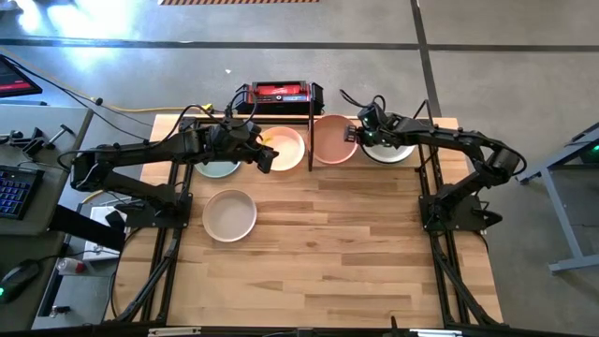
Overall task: Place and stack plates onto a shelf
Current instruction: Put the orange plate on the shelf
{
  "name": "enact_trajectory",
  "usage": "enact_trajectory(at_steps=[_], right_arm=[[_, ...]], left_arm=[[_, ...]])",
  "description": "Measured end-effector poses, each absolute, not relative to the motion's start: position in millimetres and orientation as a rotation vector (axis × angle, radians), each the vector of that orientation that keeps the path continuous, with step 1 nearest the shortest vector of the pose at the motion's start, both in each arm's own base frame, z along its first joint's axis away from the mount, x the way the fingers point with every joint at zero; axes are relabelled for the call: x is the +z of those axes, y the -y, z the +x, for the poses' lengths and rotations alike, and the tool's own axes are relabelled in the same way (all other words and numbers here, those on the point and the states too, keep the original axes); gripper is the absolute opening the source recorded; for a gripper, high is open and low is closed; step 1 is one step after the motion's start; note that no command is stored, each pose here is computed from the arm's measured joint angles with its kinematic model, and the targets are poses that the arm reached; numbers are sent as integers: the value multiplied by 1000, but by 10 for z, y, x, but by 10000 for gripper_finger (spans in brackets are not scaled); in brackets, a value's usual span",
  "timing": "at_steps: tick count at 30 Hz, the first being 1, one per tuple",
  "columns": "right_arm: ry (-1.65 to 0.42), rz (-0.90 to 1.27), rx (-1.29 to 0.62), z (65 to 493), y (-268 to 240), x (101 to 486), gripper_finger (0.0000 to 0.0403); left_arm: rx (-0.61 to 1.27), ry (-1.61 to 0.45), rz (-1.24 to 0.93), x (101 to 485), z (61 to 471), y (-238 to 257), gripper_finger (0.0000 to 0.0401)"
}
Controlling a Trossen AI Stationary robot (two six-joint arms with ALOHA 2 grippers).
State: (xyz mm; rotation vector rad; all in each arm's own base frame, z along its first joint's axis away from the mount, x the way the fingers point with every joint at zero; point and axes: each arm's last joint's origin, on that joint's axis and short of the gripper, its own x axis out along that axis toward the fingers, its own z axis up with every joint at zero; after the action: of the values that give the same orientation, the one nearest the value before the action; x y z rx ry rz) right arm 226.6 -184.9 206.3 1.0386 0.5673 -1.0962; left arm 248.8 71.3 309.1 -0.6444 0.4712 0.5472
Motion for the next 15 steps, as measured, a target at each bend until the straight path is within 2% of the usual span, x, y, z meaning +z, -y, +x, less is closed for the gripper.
enact_trajectory(at_steps=[15], right_arm=[[-568,1045,-1092,2267,1847,2063,1]], left_arm=[[547,-471,-644,3091,2488,-713,127]])
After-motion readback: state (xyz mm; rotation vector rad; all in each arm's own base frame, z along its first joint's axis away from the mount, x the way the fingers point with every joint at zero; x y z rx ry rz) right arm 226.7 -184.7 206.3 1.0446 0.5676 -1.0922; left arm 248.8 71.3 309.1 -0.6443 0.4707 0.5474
